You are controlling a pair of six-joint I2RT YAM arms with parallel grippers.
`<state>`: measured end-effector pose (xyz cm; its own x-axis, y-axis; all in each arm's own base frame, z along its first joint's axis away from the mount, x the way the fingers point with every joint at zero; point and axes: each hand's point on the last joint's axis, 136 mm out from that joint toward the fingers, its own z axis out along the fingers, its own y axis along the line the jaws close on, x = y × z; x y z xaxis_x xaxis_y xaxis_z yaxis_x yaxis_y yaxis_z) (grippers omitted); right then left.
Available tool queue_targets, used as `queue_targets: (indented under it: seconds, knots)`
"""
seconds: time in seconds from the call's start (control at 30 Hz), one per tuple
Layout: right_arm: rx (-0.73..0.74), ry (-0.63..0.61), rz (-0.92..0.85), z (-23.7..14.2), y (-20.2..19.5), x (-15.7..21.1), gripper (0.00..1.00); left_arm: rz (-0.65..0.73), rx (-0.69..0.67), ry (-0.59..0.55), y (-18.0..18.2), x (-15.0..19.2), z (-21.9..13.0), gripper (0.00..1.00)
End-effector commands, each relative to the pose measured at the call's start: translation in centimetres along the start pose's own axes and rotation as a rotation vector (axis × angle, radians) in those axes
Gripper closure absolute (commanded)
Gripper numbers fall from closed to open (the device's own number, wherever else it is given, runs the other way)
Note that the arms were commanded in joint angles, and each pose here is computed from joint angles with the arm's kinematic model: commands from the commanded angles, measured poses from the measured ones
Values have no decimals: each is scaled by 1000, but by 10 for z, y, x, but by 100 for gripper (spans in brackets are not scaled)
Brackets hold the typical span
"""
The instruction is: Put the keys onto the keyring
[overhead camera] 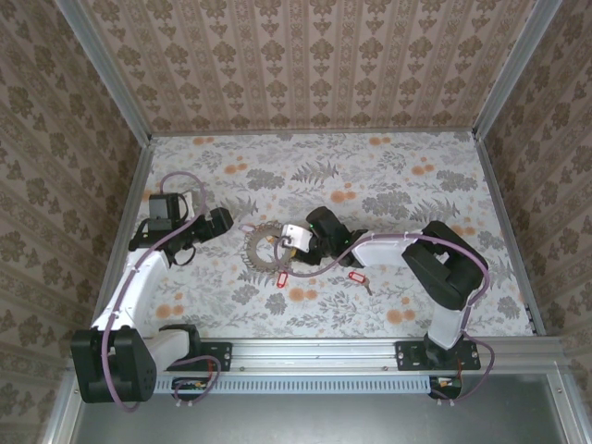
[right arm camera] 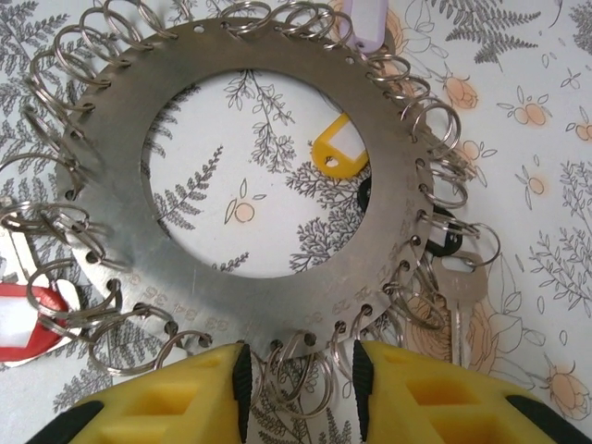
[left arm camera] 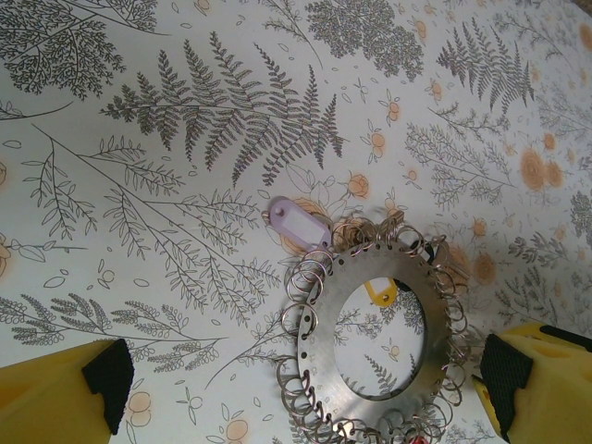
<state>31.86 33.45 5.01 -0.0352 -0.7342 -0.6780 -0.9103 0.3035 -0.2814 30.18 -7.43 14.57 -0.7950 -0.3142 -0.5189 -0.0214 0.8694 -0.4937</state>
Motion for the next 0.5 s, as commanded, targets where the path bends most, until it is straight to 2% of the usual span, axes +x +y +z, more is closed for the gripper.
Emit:
queue_targets:
  seconds: [0.0, 0.17, 0.47]
  knots:
    - [-8, 31, 17, 8, -2, 0, 65, 8, 14, -3, -1, 2, 0, 0]
    - [-4, 71, 18, 11, -2, 8, 67, 8, 19, -2, -2, 2, 0, 0]
    - [-59, 53, 54, 11, 10, 14, 60, 3, 26, 3, -2, 3, 1, 0]
